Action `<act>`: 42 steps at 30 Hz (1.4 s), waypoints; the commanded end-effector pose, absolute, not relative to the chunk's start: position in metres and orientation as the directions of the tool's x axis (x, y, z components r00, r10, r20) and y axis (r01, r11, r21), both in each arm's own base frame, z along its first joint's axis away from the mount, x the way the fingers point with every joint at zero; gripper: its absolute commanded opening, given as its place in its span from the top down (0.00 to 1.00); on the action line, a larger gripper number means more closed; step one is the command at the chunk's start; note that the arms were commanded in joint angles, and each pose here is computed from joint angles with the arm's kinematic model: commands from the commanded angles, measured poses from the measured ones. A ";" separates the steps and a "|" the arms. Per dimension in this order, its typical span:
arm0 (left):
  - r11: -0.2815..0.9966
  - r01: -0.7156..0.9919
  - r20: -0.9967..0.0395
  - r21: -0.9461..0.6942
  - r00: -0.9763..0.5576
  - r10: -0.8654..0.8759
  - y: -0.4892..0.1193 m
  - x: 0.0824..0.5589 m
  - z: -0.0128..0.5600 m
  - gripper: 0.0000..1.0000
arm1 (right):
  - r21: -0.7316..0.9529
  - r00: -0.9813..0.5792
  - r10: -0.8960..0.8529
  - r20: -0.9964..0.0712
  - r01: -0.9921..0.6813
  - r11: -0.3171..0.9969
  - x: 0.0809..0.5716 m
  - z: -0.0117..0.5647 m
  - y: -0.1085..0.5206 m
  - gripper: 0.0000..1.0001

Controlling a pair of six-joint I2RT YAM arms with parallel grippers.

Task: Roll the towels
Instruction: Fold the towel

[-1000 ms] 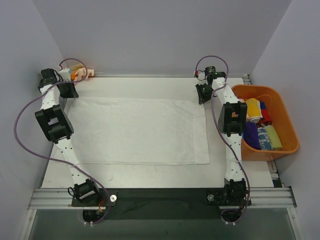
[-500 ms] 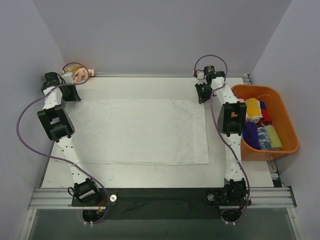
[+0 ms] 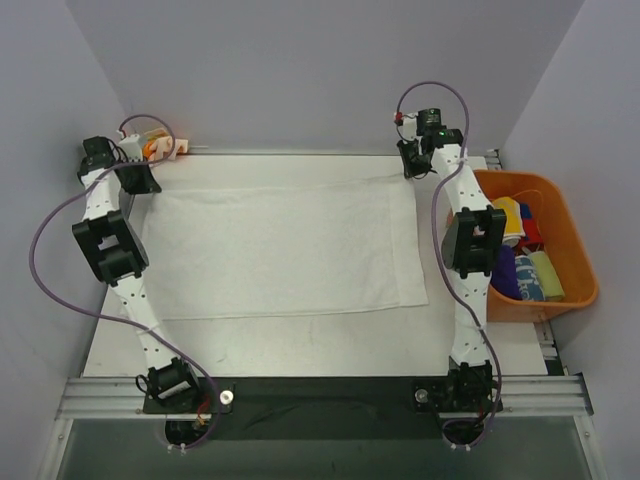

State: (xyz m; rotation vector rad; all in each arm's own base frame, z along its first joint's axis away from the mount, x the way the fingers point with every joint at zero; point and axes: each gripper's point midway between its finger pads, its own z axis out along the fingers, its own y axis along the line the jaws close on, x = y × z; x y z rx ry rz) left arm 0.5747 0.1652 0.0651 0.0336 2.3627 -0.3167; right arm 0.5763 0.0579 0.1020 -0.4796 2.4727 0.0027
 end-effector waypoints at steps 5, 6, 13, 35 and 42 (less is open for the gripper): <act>0.952 0.221 -0.798 -0.209 -0.601 -0.036 0.167 0.544 0.164 1.00 | -0.133 -0.661 -0.347 -0.665 -0.353 0.926 0.548 0.186 0.048 1.00; 0.950 0.237 -0.801 -0.204 -0.598 -0.023 0.167 0.539 0.165 1.00 | -0.117 -0.678 -0.355 -0.644 -0.372 0.921 0.538 0.176 0.050 1.00; 0.929 0.312 -0.771 -0.196 -0.635 0.051 0.158 0.481 0.145 1.00 | 0.002 -0.737 -0.401 -0.545 -0.479 0.878 0.479 0.153 0.063 1.00; 0.932 0.319 -0.709 -0.169 -0.697 0.110 0.179 0.412 0.135 1.00 | 0.200 -0.841 -0.318 -0.438 -0.436 0.877 0.435 0.148 0.042 1.00; 0.926 0.343 -0.672 -0.156 -0.724 0.155 0.177 0.377 0.145 1.00 | 0.133 -0.817 -0.410 -0.404 -0.497 0.858 0.405 0.153 0.029 1.00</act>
